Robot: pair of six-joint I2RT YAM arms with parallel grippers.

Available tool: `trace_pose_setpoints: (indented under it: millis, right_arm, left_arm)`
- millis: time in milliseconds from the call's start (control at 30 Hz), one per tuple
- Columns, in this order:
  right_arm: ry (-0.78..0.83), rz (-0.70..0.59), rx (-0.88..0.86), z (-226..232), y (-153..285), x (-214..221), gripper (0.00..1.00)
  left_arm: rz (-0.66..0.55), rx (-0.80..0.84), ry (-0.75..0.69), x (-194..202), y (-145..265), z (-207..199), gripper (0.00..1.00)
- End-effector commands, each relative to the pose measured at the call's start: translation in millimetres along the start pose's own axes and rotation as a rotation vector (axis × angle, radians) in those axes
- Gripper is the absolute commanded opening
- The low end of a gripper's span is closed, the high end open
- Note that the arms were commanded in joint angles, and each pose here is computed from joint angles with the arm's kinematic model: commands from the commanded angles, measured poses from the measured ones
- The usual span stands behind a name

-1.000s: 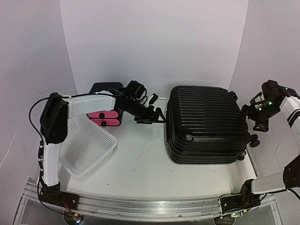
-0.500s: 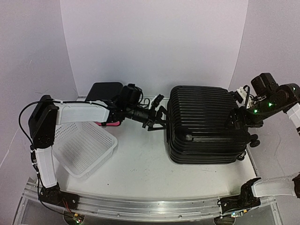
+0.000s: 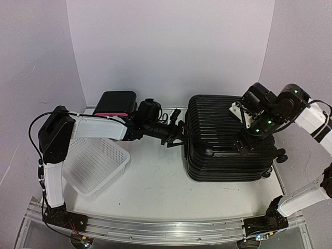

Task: Open, take out, and arrange the luggage

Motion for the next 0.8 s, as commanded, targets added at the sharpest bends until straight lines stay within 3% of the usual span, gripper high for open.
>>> trace_pose_setpoints:
  millis: [0, 133, 400, 767]
  right_arm:
    - [0.050, -0.084, 0.075, 6.1, 6.3, -23.4, 0.98]
    - [0.012, -0.128, 0.047, 10.2, 6.1, -29.2, 0.98]
    - [-0.021, -0.151, 0.045, 5.7, 9.3, -24.9, 0.98]
    - [-0.013, -0.148, 0.034, 6.2, 10.6, -23.1, 0.98]
  left_arm:
    - [-0.068, -0.008, -0.040, -18.1, -2.2, 8.3, 0.72]
    - [-0.094, -0.029, -0.044, -27.9, -8.2, 16.3, 0.64]
    - [-0.139, -0.120, 0.027, -30.9, -11.3, 46.2, 0.27]
    - [-0.154, -0.276, 0.006, -19.8, -2.7, 71.8, 0.20]
Point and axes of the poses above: each gripper's point midway between its finger pads, its own y axis back along the fingers, its own z axis along the line the jaws close on, x = y × z, the point moved 3 cm from there along y, back along the fingers, and after that the axes turned 14 degrees about -y, right-handed, at the moved point
